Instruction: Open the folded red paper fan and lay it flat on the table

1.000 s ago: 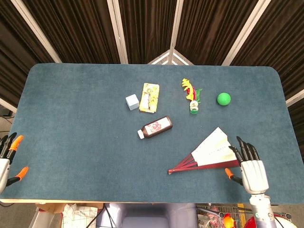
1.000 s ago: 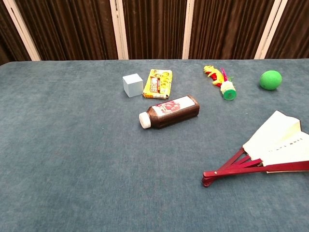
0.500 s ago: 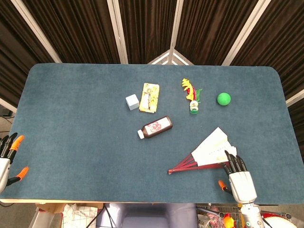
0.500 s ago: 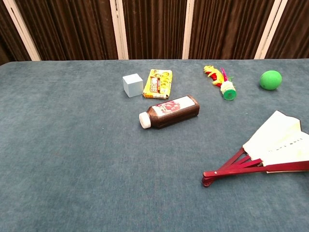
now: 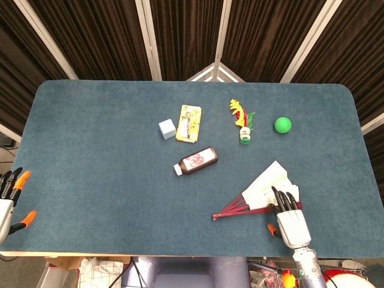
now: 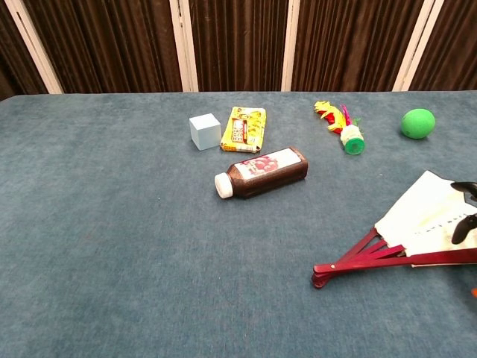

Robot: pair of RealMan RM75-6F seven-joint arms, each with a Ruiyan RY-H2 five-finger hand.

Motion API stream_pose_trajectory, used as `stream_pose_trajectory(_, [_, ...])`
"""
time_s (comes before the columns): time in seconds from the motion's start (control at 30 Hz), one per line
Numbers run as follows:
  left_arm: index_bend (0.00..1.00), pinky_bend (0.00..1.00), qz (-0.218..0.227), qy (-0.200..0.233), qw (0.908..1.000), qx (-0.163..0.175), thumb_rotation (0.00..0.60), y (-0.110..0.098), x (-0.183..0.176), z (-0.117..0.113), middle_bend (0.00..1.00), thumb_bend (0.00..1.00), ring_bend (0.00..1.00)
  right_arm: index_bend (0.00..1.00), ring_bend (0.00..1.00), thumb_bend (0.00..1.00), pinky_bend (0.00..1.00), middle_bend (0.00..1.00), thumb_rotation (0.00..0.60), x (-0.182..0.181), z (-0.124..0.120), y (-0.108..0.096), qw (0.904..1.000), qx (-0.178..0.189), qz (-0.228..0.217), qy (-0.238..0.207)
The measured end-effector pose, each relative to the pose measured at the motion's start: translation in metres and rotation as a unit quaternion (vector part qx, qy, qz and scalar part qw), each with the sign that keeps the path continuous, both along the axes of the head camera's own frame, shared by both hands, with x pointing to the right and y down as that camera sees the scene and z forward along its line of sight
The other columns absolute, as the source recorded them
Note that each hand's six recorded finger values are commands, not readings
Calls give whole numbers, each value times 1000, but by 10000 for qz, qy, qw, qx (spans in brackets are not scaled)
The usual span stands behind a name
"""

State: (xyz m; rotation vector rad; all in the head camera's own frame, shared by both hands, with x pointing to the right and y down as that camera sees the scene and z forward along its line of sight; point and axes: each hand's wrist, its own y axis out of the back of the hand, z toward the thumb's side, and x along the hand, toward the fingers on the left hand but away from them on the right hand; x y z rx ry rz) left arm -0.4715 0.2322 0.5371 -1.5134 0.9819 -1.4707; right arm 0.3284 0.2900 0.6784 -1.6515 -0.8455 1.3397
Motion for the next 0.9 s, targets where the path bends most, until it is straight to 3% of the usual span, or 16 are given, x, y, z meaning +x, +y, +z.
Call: stream_pose_trajectory(0.9, [24, 0, 4, -72, 10000, -32, 600, 1, 1, 3, 0, 332, 0, 541, 157, 248, 147, 70, 600, 1, 22, -15, 9999, 5, -95, 106])
